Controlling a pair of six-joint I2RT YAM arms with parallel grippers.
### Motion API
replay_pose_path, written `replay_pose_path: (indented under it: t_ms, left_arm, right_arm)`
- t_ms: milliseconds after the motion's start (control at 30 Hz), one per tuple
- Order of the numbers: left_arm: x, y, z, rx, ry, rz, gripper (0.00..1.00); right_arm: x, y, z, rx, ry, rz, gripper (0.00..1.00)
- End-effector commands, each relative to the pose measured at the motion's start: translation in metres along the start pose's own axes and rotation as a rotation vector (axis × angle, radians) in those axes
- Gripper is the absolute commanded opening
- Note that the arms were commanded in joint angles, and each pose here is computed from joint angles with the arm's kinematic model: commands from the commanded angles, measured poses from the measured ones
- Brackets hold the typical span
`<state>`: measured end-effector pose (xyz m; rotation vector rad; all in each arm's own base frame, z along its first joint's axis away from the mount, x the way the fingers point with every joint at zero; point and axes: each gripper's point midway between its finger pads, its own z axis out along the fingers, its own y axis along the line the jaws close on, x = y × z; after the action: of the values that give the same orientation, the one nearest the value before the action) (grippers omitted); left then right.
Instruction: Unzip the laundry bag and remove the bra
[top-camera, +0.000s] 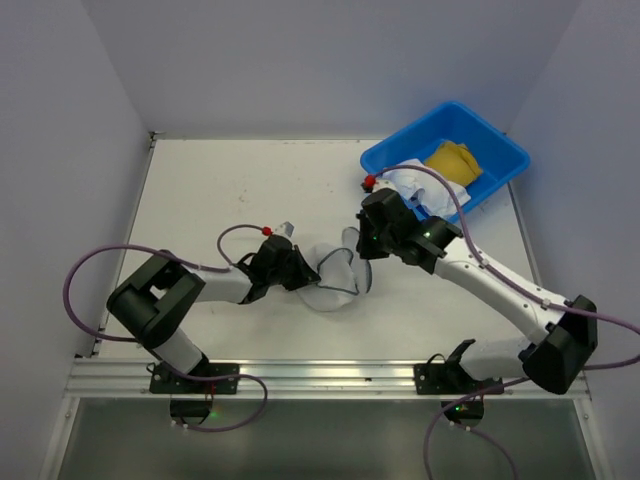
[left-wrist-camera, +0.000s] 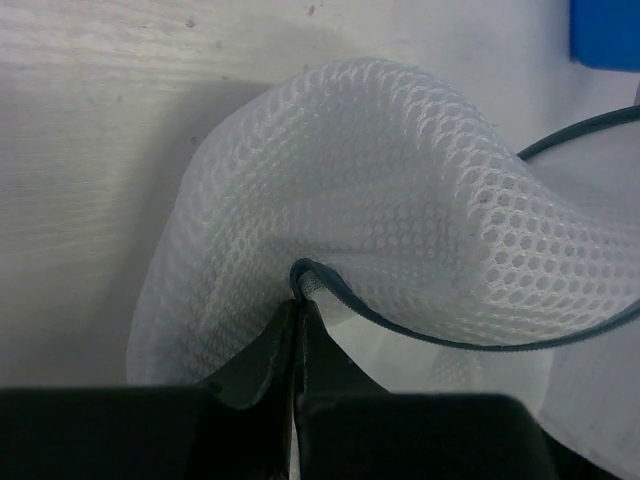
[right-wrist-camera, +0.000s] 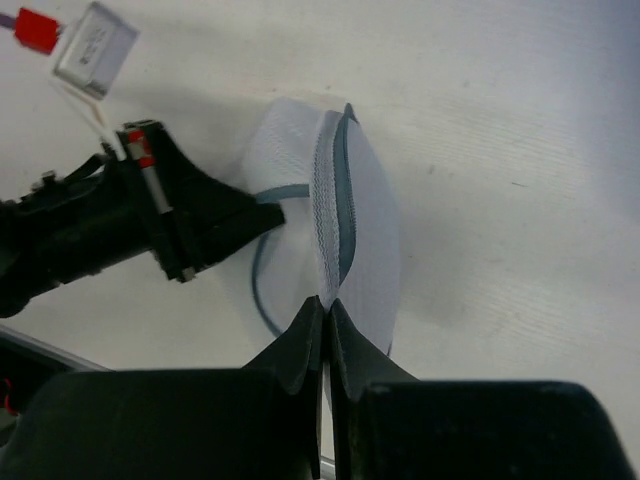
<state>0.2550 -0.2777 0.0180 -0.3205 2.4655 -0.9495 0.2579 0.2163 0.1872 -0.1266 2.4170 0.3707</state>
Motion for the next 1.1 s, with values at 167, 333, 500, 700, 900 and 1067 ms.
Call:
replay_pose_path:
  t_ms: [167, 333, 500, 700, 900, 1067]
  left_arm:
    - [0.003, -0.018, 0.01, 0.044, -0.012, -0.014, 0.0]
    - [0.004, -0.011, 0.001, 0.028, -0.027, -0.011, 0.0]
    - [0.01, -0.002, -0.003, 0.012, -0.012, -0.003, 0.0]
    - [0.012, 0.01, -0.012, -0.014, -0.028, 0.002, 0.0]
    - [0.007, 0.017, -0.034, -0.052, -0.071, 0.028, 0.15]
    - [-0.015, 0.017, -0.056, -0.094, -0.177, 0.06, 0.42]
  right_arm:
    - [0.035, 0.085, 0.049, -0.212, 0.13, -0.07, 0.0]
    - [0.059, 0.096, 0.091, -0.223, 0.182, -0.064, 0.0]
    - [0.099, 0.117, 0.103, -0.384, 0.285, -0.028, 0.0]
    - [0.126, 0.117, 0.117, -0.443, 0.315, 0.048, 0.0]
    - [0.127, 0.116, 0.121, -0.46, 0.3, 0.068, 0.0]
    - [0.129, 0.114, 0.123, -0.462, 0.298, 0.068, 0.0]
